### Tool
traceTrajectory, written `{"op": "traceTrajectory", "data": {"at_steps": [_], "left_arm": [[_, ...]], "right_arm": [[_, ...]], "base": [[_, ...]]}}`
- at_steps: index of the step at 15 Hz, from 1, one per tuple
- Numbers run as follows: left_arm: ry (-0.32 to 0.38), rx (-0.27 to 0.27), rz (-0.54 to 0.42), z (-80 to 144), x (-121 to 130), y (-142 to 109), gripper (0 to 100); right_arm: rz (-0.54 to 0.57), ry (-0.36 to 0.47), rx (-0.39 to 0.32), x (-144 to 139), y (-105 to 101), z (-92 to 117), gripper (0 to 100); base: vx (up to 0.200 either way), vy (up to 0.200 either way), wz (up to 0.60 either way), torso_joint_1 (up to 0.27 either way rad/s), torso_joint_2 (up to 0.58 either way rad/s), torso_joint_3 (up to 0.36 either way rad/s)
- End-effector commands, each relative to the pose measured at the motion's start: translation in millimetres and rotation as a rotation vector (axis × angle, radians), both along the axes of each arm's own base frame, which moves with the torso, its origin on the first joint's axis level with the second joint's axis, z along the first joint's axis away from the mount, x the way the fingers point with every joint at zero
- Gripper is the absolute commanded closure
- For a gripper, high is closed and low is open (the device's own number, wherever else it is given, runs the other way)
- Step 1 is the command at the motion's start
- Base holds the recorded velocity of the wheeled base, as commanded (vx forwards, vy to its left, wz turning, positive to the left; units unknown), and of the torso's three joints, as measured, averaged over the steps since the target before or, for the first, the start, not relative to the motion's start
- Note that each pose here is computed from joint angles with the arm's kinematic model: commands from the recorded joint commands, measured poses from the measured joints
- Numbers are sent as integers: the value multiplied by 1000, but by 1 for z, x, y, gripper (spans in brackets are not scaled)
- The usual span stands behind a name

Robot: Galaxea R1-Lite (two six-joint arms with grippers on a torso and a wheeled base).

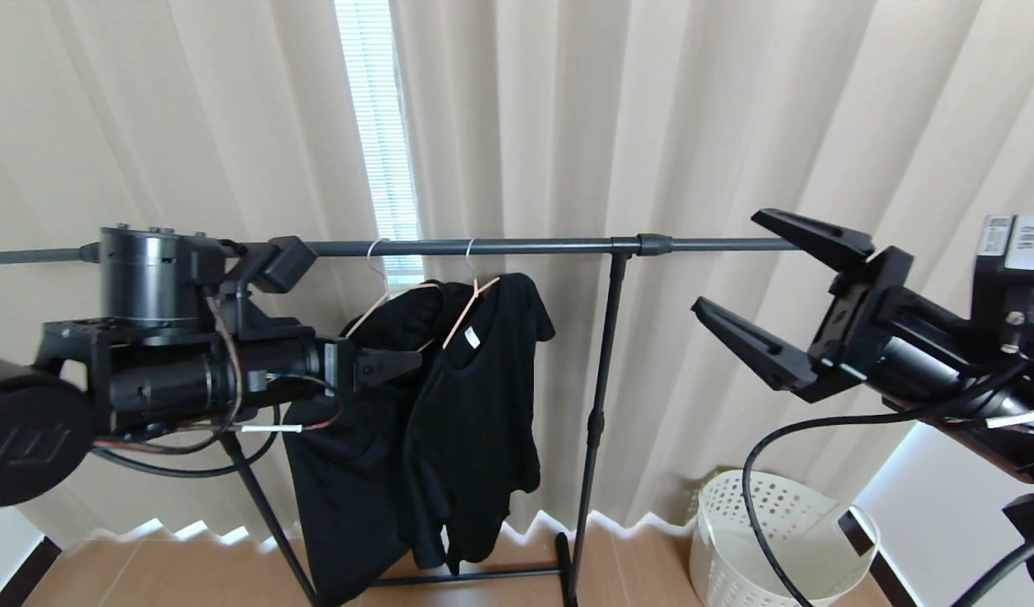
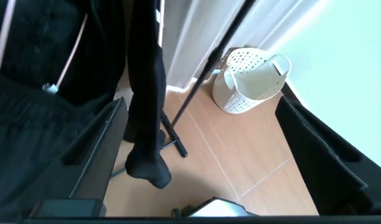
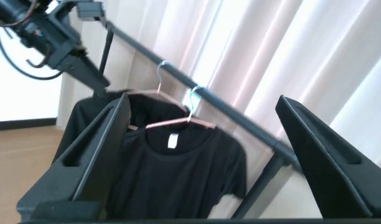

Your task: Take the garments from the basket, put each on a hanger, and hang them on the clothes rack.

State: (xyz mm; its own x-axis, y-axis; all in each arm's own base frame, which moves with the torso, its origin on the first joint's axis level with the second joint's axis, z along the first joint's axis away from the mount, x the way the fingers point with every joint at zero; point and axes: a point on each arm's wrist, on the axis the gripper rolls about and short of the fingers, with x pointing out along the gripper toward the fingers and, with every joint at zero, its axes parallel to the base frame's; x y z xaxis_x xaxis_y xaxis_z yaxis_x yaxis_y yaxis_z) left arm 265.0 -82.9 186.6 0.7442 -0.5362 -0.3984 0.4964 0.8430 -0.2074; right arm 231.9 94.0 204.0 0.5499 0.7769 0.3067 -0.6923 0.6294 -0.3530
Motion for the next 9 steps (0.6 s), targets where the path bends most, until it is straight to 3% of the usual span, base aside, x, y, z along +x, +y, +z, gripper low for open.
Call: {"op": "traceTrajectory", "data": {"at_steps": [1,2,3,4,5,6,7,9], "left_arm": [[-161,-15,-10,9,-93,27,0],[-223,16,-28,-6,-133,38,0],[-239,40,-37,-16,-150,43,0],[-261,66,-53,-41,-183,52,0],[-270,61,-60,-48,-193,55,0],[-273,48,-71,-66,-212,60,0],[-303,43,-72,-69,-220,62,0],[-241,41,-72,-81,-235,66,0]], "right_arm": [[-4,-199,68,-58,-21,42,0],[-6,-168,57,-83,-29,43,0],[-4,-136,44,-97,-34,39,0],[-14,-14,-1,-129,-46,15,0],[-30,46,-19,-140,-50,3,0],[-106,169,-43,-163,-61,-26,0],[-166,231,-51,-179,-68,-43,0],[-251,310,-61,-204,-77,-67,0]], "base": [[0,0,0,0,0,0],[0,0,0,0,0,0],[0,0,0,0,0,0],[0,0,0,0,0,0],[0,0,0,0,0,0],[0,0,0,0,0,0],[0,0,0,0,0,0],[0,0,0,0,0,0]]}}
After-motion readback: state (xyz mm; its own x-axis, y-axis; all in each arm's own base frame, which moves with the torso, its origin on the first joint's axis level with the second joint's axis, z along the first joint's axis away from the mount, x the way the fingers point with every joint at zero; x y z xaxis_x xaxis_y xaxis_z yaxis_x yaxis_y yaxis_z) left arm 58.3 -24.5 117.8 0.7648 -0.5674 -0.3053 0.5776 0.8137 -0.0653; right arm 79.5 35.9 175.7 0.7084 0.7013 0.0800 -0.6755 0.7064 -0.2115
